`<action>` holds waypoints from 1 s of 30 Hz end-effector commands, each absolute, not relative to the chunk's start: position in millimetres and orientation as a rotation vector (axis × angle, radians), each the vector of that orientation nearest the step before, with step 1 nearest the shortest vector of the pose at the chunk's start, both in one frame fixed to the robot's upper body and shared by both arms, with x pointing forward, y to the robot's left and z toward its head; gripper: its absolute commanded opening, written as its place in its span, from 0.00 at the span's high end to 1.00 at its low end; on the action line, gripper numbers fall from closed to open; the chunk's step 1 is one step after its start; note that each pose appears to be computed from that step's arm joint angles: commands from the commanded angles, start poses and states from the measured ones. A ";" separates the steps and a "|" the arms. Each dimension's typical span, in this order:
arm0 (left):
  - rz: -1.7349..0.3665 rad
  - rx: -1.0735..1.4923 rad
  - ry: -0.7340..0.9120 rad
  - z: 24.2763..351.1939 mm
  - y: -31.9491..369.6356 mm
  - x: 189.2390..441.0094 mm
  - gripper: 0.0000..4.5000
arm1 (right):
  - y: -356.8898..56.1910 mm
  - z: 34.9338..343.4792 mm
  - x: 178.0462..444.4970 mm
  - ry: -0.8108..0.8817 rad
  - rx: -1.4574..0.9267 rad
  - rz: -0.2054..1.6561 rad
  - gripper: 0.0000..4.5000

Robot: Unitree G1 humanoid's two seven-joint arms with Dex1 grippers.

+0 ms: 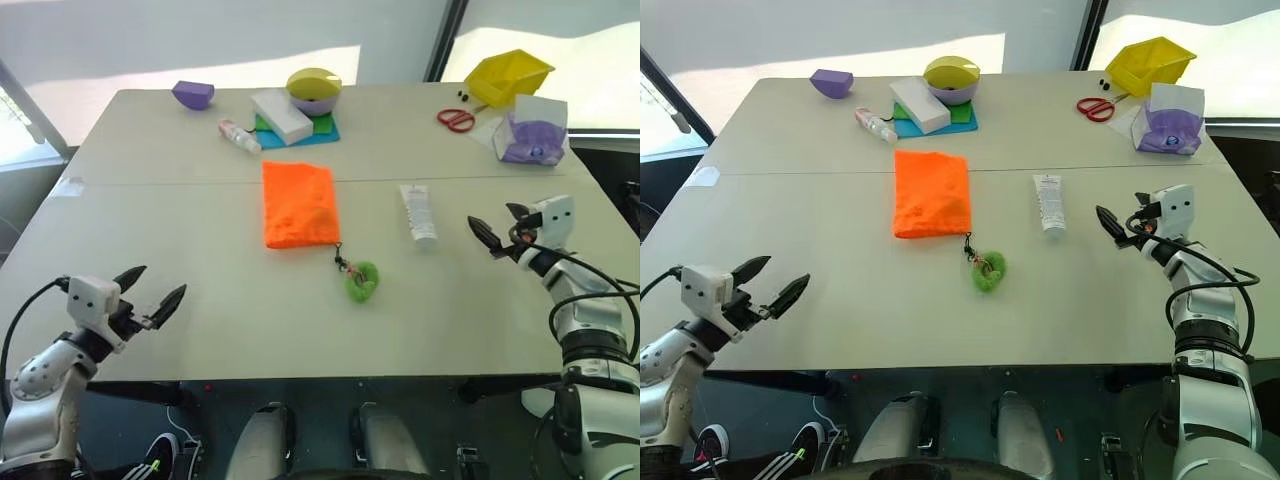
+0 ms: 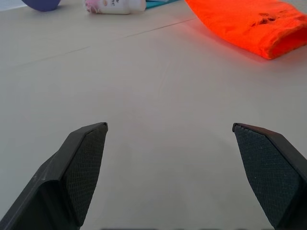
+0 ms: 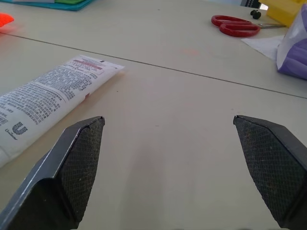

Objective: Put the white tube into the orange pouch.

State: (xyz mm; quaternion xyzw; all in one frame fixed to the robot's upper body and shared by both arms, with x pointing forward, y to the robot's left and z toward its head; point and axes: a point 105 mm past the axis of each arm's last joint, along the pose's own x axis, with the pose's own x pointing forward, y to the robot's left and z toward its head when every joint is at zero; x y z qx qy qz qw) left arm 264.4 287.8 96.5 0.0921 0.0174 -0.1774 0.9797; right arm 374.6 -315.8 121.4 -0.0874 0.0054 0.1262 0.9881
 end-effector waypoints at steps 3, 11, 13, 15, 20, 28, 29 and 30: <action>-0.315 0.218 0.027 100.0 294.7 268.7 0.01 | -313.3 138.6 379.4 -0.044 -0.218 0.249 0.00; -0.328 0.262 -0.029 105.7 290.7 272.0 0.01 | -305.3 139.8 379.7 -0.056 -0.220 0.279 0.00; -0.327 0.255 -0.032 105.6 289.8 273.0 0.01 | -304.0 139.7 379.8 -0.059 -0.221 0.281 0.00; -0.336 0.264 -0.043 107.0 288.4 273.0 0.01 | -303.6 139.1 379.4 -0.059 -0.221 0.283 0.00; -0.363 0.265 -0.058 109.9 281.6 277.1 0.01 | -298.3 141.4 377.0 -0.082 -0.219 0.320 0.00; -0.402 0.304 -0.139 127.3 257.3 290.6 0.01 | -265.6 155.3 362.0 -0.155 -0.165 0.537 0.00; -0.409 0.316 -0.144 129.7 253.7 293.5 0.01 | -257.2 158.4 358.0 -0.170 -0.158 0.590 0.00; -0.412 0.322 -0.145 130.6 250.6 297.0 0.01 | -245.3 157.5 350.7 -0.166 -0.164 0.673 0.00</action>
